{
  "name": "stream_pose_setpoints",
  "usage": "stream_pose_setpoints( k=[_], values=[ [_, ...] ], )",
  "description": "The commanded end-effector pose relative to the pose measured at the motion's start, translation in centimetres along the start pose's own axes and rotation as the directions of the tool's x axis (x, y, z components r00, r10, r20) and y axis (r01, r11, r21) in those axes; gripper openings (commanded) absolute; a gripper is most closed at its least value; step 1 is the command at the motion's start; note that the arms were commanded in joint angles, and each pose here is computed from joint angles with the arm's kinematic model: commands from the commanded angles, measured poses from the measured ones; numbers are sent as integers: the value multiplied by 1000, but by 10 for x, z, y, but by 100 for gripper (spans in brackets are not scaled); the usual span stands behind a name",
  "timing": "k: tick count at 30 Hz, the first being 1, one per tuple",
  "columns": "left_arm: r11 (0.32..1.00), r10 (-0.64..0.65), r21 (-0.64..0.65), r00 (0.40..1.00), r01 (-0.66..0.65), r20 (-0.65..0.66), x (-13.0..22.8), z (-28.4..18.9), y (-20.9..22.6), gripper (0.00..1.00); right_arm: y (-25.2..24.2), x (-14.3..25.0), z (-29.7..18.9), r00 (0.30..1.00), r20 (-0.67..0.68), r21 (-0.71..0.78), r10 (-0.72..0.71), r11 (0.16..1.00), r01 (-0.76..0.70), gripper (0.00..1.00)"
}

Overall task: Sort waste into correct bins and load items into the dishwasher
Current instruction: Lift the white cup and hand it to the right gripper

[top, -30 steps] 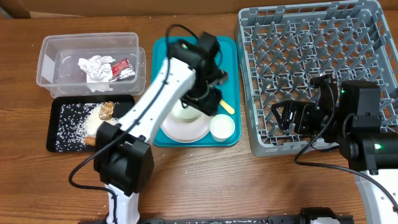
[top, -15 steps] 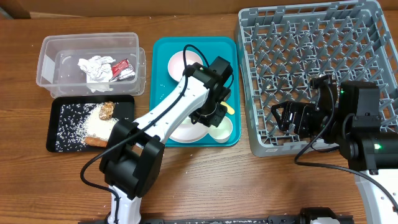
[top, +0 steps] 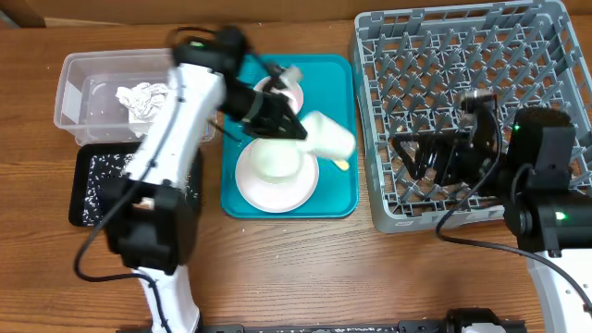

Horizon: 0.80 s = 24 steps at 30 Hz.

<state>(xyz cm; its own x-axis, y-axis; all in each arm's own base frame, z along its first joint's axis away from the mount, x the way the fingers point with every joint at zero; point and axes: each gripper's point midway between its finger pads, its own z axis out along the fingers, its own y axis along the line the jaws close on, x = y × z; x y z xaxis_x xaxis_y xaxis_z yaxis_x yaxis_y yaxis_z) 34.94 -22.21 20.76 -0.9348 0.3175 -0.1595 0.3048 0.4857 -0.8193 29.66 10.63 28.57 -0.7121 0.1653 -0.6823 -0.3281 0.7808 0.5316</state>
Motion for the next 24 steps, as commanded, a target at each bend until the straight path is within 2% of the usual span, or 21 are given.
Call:
stream_pose_setpoints(
  k=[1,8,18,24],
  values=[
    [901,95,396,971,-178,220,-17,-48,-66,4,35,-13,14,1000,-3,-210,20,977,-20,100],
    [868,5,483,976,-113,219,-12,-59,-80,4,79,-16,62,995,-37,-460,-95,886,68,100],
    [884,5,457,980,-96,197,-7,-55,-76,4,102,-28,67,986,34,-578,-164,802,153,100],
    [884,0,460,982,-88,188,-7,-53,-77,4,122,-29,65,979,64,-621,-194,760,191,86]
  ],
)
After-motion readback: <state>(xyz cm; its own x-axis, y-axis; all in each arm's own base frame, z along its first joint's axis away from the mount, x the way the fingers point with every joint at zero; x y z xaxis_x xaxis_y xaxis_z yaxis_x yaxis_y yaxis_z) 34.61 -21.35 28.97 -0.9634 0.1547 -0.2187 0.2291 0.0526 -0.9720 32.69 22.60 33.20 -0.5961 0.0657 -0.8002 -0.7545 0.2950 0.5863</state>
